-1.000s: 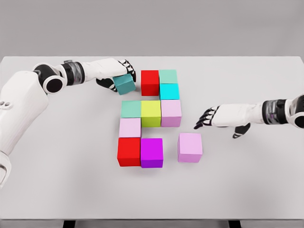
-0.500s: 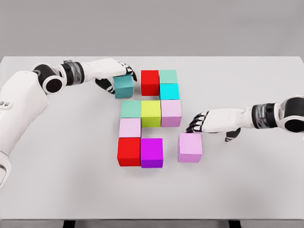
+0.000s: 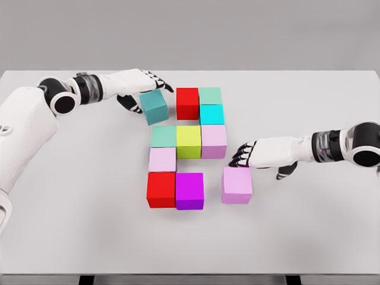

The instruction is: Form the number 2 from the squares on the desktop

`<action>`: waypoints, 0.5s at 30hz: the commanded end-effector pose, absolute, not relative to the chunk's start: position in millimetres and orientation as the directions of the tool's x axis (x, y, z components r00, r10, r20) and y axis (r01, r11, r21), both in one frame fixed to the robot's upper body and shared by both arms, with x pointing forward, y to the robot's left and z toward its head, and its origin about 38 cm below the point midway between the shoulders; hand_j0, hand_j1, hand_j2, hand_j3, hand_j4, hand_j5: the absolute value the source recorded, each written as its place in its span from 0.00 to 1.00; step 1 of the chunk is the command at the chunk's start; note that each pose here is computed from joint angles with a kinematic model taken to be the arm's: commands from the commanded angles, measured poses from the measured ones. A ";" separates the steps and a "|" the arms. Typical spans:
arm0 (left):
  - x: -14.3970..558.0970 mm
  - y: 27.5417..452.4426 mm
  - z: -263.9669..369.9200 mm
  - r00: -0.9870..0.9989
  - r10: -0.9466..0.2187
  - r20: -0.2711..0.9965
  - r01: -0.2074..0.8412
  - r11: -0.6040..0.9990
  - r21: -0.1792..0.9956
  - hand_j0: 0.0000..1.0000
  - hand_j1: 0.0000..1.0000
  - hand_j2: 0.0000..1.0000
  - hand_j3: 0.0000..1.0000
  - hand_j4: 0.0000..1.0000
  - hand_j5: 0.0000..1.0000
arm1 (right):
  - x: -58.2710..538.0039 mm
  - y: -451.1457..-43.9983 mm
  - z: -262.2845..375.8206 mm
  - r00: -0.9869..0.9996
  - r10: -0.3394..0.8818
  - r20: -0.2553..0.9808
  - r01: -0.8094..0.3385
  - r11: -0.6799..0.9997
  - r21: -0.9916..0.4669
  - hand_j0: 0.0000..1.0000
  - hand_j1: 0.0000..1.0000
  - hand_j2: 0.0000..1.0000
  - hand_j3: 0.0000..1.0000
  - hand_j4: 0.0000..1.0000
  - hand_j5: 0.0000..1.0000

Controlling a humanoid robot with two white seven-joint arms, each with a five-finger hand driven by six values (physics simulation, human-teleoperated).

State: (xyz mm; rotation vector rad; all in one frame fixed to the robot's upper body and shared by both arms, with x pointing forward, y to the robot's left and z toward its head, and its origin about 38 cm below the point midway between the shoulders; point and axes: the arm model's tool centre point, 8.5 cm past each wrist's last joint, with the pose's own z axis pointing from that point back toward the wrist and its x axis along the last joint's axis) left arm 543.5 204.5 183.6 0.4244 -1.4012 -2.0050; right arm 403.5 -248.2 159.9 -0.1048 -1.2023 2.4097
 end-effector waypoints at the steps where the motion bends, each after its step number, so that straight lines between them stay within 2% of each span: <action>1: 543.9 211.4 187.4 -0.731 -0.675 0.099 0.319 -0.210 0.924 0.94 0.94 0.94 0.94 0.94 0.94 | 403.2 -247.5 160.6 -0.899 0.418 0.129 -0.354 -0.521 -0.777 1.00 1.00 1.00 1.00 1.00 1.00; 3: 546.1 220.1 195.5 -0.725 -0.684 0.085 0.308 -0.211 0.928 0.93 0.93 0.93 0.93 0.93 0.93 | 402.5 -246.4 161.2 -0.901 0.414 0.128 -0.350 -0.521 -0.778 1.00 1.00 1.00 1.00 1.00 1.00; 5: 547.2 225.1 201.2 -0.716 -0.692 0.093 0.301 -0.186 0.935 0.83 0.83 0.83 0.83 0.83 0.83 | 401.7 -245.7 161.0 -0.902 0.412 0.129 -0.349 -0.521 -0.779 1.00 1.00 1.00 1.00 1.00 1.00; 6: 548.6 241.8 208.2 -0.695 -0.712 0.094 0.300 -0.169 0.939 0.69 0.69 0.69 0.69 0.69 0.69 | 401.7 -245.7 161.0 -0.902 0.412 0.129 -0.349 -0.521 -0.779 1.00 1.00 1.00 1.00 1.00 1.00; 7: 547.8 258.0 211.4 -0.676 -0.729 0.113 0.313 -0.145 0.938 0.66 0.66 0.66 0.66 0.66 0.66 | 401.7 -245.7 161.0 -0.902 0.412 0.129 -0.349 -0.521 -0.779 1.00 1.00 1.00 1.00 1.00 1.00; 10: 544.1 274.8 206.0 -0.650 -0.743 0.162 0.363 -0.115 0.925 0.44 0.44 0.44 0.44 0.44 0.44 | 403.6 -246.9 162.5 -0.900 0.416 0.126 -0.349 -0.519 -0.780 1.00 1.00 1.00 1.00 1.00 1.00; 15: 537.2 294.8 192.6 -0.619 -0.766 0.175 0.396 -0.111 0.912 0.43 0.43 0.43 0.43 0.43 0.43 | 415.1 -262.3 163.4 -0.875 0.468 0.120 -0.376 -0.504 -0.778 1.00 1.00 1.00 1.00 1.00 1.00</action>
